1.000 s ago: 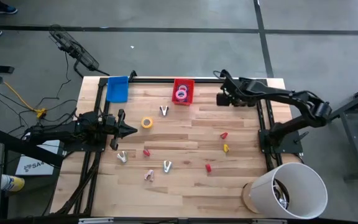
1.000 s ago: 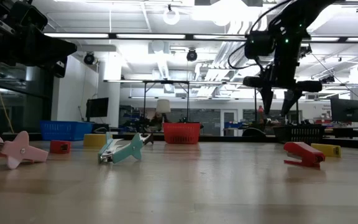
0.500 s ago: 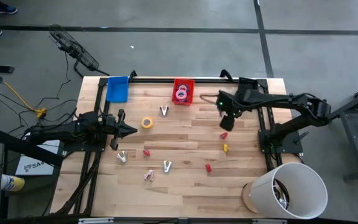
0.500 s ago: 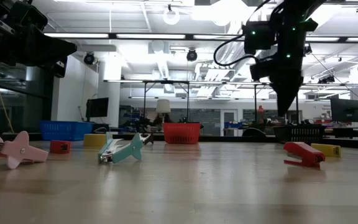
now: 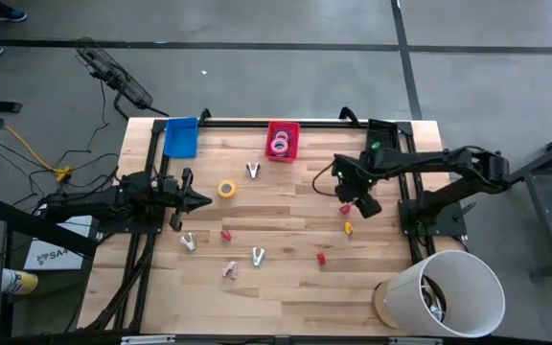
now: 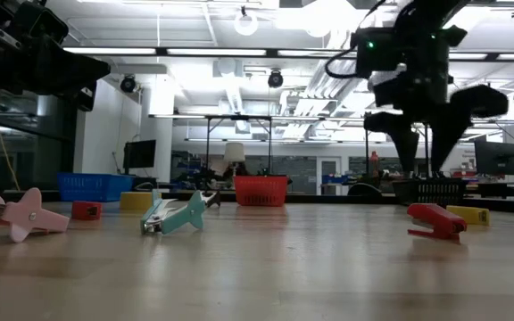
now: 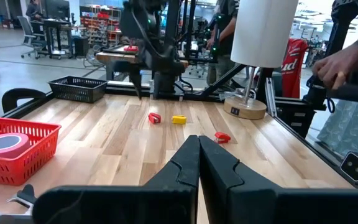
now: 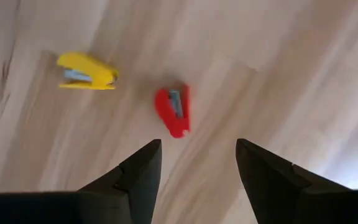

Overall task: Pick and place Stapler, Stapler remover, tape
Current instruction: Put the top red stapler into the black bin

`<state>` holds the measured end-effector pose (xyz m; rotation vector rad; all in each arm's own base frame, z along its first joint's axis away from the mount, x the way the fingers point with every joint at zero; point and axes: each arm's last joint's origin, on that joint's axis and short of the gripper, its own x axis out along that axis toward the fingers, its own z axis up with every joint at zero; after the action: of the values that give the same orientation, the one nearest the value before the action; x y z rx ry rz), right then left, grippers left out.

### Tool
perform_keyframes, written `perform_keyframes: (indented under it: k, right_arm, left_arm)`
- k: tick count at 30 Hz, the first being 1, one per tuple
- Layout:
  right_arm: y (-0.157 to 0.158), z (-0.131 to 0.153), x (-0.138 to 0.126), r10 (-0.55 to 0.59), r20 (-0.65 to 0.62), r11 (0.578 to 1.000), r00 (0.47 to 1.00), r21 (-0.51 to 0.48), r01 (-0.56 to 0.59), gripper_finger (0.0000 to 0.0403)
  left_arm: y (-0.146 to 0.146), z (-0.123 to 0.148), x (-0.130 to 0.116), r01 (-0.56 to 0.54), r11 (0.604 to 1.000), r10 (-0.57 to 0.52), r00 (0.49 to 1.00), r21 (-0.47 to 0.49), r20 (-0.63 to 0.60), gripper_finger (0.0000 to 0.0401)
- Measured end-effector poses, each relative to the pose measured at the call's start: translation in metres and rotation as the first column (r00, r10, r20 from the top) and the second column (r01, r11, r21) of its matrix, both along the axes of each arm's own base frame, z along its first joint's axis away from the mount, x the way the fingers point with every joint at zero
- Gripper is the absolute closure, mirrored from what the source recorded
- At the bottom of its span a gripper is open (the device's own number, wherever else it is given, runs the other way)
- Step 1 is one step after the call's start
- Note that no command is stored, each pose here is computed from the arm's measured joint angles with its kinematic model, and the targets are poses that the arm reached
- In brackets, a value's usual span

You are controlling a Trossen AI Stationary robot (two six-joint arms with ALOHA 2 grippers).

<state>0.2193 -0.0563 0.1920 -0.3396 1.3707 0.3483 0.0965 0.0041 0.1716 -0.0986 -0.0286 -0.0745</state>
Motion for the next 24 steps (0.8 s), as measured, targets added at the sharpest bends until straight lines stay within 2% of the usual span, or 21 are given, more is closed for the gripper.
perform_keyframes:
  k: [3, 8, 24]
  right_arm:
    - [0.006, -0.012, -0.002, 0.097, 0.003, 0.995, 0.995, -0.033, -0.096, 0.0205]
    - [0.011, -0.029, -0.003, 0.181, 0.044, 0.980, 0.982, -0.096, -0.177, 0.0206]
    - [0.014, -0.043, -0.007, 0.245, 0.069, 0.969, 0.967, -0.062, -0.241, 0.0208]
  left_arm:
    - [0.000, 0.000, 0.000, 0.000, 1.000, 0.000, 1.000, 0.000, -0.001, 0.0400]
    - [0.000, 0.000, 0.000, 0.001, 1.000, -0.001, 1.000, 0.000, 0.000, 0.0400]
    - [0.000, 0.000, 0.000, 0.001, 1.000, -0.001, 1.000, 0.000, -0.001, 0.0400]
